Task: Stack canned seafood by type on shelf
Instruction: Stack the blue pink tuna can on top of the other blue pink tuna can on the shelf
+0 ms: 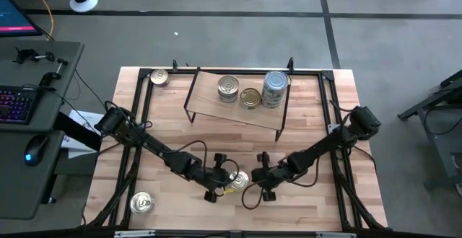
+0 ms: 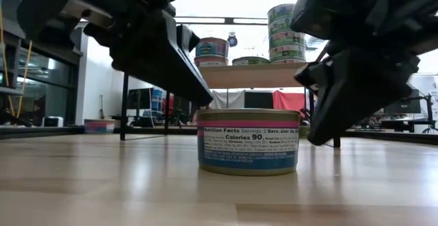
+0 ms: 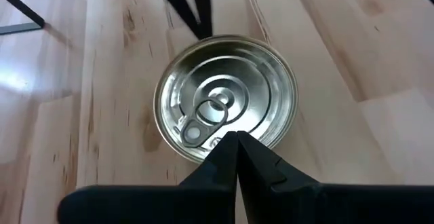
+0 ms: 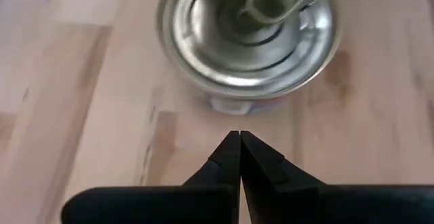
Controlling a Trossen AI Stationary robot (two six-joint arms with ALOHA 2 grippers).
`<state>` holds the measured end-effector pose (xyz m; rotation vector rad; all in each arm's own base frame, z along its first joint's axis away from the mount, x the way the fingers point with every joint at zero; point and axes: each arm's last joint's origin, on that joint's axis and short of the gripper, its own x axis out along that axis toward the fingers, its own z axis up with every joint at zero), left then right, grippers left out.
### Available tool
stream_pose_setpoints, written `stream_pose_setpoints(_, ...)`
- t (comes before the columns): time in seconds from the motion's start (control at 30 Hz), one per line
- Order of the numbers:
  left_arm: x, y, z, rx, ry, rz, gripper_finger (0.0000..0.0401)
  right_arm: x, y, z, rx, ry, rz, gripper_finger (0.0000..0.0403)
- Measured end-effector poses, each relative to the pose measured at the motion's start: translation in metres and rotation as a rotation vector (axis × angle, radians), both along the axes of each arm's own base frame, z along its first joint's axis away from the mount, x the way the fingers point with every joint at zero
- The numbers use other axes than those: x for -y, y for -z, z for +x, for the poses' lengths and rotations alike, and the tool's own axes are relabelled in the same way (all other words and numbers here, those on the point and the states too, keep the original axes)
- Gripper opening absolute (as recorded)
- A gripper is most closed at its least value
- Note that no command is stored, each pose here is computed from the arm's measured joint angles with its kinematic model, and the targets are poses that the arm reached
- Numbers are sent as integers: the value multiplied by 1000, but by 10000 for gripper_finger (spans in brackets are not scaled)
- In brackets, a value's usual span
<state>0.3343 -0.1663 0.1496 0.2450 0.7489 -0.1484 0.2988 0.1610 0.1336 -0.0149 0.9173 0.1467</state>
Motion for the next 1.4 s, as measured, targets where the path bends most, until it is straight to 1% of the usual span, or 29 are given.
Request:
stream_pose_setpoints(0.17, 1, 6, 2, 5, 42, 42, 0, 5, -2, 5, 29, 29, -1, 0)
stream_pose_setpoints(0.23, 1, 7, 3, 1, 53, 57, 0, 6, -2, 5, 33, 19, -8, 0)
stream_pose_setpoints(0.37, -1, 7, 3, -5, 33, 42, 0, 5, -2, 6, 41, 13, -10, 0)
stream_pose_setpoints(0.73, 1, 15, 4, -27, 38, 47, 0, 0, -8, 10, 91, 3, 23, 0)
stream_pose_setpoints(0.87, 0, 15, 2, -41, 41, 55, 0, -7, -19, 16, 126, -19, 47, 0)
stream_pose_setpoints(0.97, -2, 15, 0, -63, 54, 84, 0, -15, -35, 24, 196, -60, 46, 0)
stream_pose_setpoints(1.07, -5, 25, -6, -139, 71, 117, 0, -16, -47, 31, 229, -67, 27, 0)
stream_pose_setpoints(1.17, -3, 18, -3, -103, 70, 100, 0, -18, -53, 35, 243, -80, 20, 0)
stream_pose_setpoints(1.3, -5, 23, -8, -163, 71, 132, 0, -19, -63, 40, 265, -92, 3, 0)
stream_pose_setpoints(1.4, -8, 13, -12, -179, 72, 153, 0, -21, -76, 46, 298, -99, -2, 0)
